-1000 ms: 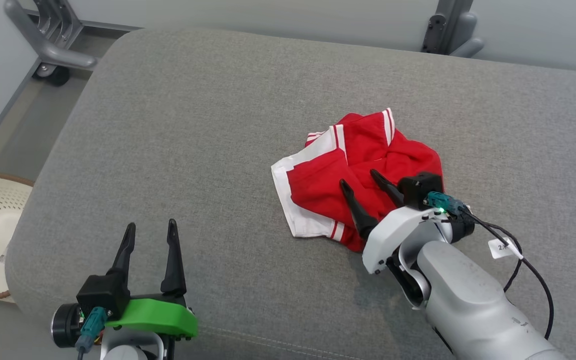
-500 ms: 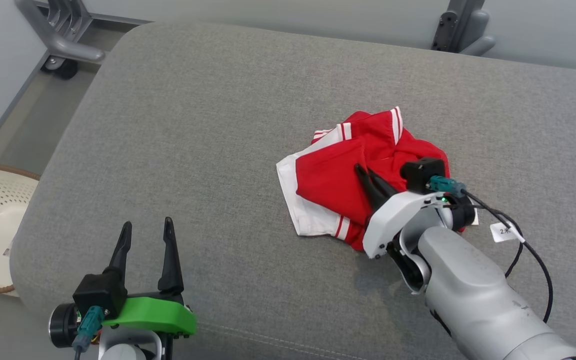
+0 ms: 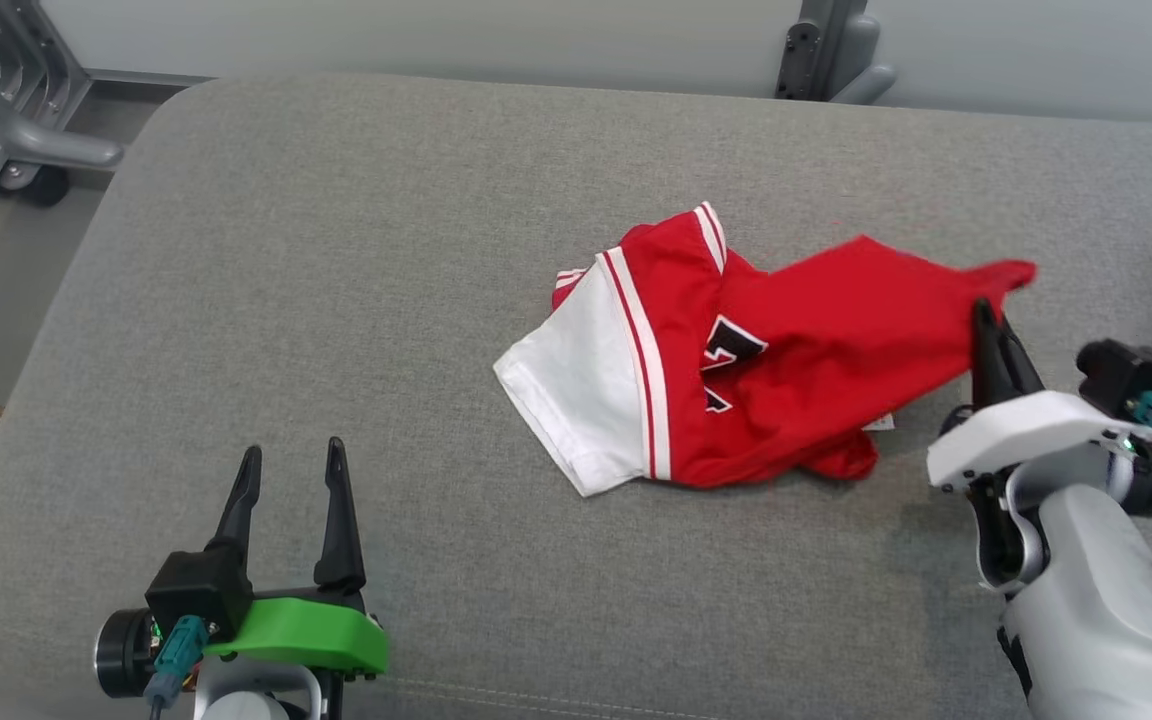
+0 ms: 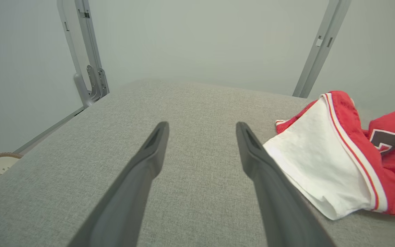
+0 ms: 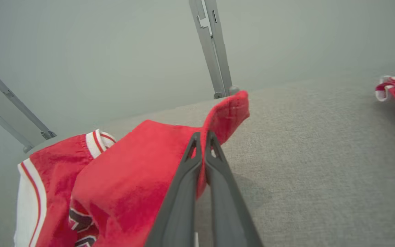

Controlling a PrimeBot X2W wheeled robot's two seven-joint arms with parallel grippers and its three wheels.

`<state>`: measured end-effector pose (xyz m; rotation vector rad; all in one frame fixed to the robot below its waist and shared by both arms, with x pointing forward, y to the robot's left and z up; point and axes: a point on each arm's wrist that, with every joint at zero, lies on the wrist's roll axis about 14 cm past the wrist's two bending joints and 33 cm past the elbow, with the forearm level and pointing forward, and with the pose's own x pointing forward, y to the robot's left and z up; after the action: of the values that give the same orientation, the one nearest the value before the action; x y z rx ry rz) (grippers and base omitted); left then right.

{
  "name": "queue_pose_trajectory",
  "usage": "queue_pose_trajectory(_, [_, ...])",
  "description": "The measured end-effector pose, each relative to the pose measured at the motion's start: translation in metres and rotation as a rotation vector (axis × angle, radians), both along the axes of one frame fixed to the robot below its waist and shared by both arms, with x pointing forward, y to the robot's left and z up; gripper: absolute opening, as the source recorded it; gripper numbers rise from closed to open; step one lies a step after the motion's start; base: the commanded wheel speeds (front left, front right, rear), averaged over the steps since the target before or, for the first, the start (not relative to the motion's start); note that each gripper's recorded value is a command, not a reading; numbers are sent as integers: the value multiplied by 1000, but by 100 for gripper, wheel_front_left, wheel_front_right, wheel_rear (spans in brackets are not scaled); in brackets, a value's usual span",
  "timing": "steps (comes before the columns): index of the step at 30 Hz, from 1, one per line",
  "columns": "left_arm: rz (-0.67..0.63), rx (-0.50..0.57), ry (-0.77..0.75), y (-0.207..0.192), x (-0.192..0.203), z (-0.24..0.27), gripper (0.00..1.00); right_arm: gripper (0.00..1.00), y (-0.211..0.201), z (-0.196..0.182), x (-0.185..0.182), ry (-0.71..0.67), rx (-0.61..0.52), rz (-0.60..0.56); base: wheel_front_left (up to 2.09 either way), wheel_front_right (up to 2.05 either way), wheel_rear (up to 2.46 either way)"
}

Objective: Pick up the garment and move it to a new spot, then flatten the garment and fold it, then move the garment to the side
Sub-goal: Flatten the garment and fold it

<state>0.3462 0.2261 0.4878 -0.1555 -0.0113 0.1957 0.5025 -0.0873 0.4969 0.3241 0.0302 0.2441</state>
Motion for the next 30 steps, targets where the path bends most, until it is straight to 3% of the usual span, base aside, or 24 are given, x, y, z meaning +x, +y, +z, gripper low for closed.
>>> queue_pose_trajectory(12, [-54, 3, 2, -14, 6, -2, 100, 0, -74, -37, -39, 89, 27, -226, 0, 0, 0])
queue_pose_trajectory(25, [-97, 5, 13, -26, 16, -6, 100, 0, -96, -76, -71, 213, 99, -302, 0, 0, 0])
queue_pose_trajectory(26, [-101, 4, 14, -27, 17, -7, 100, 11, -98, -78, -73, 218, 101, -305, 0, 0, 0])
queue_pose_trajectory(27, [-104, 4, 16, -28, 18, -8, 100, 37, -99, -80, -75, 224, 102, -308, 0, 0, 0])
queue_pose_trajectory(29, [-112, 3, 19, -31, 20, -9, 100, 100, -100, -85, -81, 238, 99, -311, 0, 0, 0])
queue_pose_trajectory(30, [-117, 2, 20, -32, 21, -9, 100, 100, -102, -87, -83, 244, 100, -314, 0, 0, 0])
